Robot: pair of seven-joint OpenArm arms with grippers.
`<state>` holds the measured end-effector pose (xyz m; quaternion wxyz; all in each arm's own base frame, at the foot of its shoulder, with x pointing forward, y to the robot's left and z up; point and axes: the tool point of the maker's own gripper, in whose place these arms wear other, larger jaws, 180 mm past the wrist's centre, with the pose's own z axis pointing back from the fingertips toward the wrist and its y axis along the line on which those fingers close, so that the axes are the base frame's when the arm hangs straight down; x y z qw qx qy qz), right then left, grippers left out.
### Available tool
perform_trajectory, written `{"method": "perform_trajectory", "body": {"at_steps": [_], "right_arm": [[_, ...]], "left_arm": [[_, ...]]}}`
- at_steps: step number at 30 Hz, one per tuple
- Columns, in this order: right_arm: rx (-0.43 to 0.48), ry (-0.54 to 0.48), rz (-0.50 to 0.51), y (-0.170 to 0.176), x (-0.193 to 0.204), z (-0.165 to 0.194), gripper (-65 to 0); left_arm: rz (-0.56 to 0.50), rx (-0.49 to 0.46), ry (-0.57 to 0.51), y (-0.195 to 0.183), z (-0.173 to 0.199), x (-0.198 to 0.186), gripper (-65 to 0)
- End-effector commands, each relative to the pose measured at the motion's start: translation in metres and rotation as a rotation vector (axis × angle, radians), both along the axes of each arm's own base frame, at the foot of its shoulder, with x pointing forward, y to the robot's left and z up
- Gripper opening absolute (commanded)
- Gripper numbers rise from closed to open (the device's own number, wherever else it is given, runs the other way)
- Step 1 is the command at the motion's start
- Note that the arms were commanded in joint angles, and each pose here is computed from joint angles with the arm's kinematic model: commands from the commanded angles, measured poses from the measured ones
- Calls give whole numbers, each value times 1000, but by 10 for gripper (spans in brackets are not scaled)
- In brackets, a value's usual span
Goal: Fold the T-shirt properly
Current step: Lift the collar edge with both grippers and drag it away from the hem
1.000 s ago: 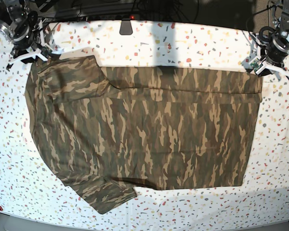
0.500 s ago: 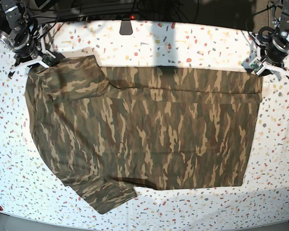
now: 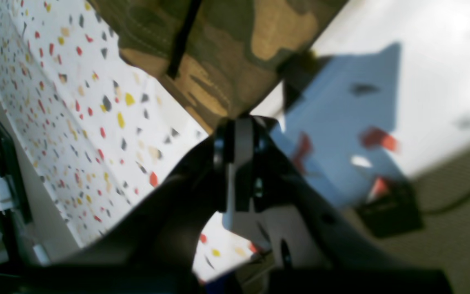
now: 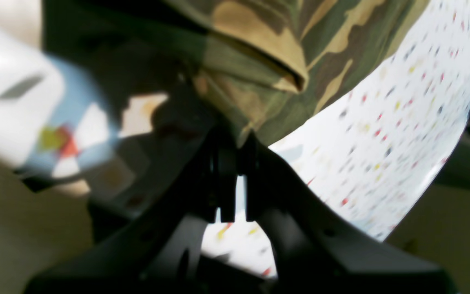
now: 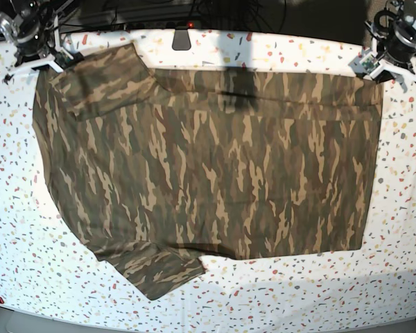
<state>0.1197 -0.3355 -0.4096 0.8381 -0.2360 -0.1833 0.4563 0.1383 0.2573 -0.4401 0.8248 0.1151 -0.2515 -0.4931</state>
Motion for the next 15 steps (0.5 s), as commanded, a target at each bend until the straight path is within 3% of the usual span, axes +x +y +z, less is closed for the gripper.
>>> {"method": "perform_trajectory", "body": {"at_steps": [1,9,15], "right_arm": [[-2,13,-5,-5,-6,3,-650],[16,70,-57,-21,-45,7,-650],[21,77,-64,-19,-48,6,-650]], "left_arm": [[-13,3,24,0,0,-8,-650],[-23,0,40,-4,8,-26,-650],[40,1,6,9,24,-21,-650]]}}
